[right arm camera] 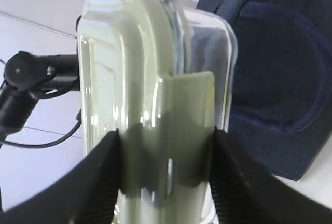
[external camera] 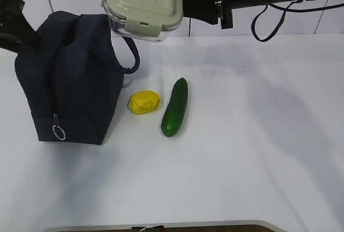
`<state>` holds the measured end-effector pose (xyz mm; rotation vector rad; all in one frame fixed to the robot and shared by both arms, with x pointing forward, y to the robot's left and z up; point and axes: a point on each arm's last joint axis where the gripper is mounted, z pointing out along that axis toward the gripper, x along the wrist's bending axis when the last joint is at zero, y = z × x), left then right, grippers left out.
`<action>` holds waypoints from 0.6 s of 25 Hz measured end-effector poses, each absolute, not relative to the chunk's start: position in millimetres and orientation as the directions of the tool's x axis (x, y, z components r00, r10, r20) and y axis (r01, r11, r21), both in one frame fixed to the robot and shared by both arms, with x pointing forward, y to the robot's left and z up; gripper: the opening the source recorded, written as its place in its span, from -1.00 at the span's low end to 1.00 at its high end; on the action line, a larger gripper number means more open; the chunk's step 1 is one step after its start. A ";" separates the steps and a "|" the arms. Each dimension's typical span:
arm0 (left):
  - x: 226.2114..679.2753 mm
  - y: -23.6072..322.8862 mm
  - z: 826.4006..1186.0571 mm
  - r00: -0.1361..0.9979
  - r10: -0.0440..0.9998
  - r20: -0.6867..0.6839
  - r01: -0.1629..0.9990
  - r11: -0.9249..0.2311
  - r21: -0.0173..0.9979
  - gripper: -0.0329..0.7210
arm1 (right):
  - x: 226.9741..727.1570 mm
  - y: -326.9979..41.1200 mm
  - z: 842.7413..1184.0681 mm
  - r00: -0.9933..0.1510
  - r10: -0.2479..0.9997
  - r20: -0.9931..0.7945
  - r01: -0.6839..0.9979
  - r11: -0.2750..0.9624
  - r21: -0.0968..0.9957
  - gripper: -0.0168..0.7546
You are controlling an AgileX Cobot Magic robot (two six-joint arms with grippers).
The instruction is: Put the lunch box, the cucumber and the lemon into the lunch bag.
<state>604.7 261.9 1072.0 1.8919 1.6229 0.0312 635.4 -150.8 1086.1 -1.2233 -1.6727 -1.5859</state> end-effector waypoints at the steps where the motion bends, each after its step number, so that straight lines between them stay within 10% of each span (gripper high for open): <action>1: 606.7 262.0 1067.7 0.240 0.895 -0.376 0.884 -0.041 0.465 -0.11 | 635.0 -147.7 1084.5 -0.451 0.248 0.857 0.870 -0.090 0.484 0.04; 8: 606.3 259.6 1061.0 0.253 0.884 -0.393 0.902 -0.068 0.427 -0.84 | 628.9 -126.4 1081.8 -0.459 0.243 0.855 0.873 -0.057 0.484 0.04; 15: 602.2 241.5 1066.5 0.343 0.806 -0.483 0.888 -0.110 0.447 -0.88 | 631.8 -119.2 1079.9 -0.475 0.282 0.833 0.853 -0.085 0.515 0.04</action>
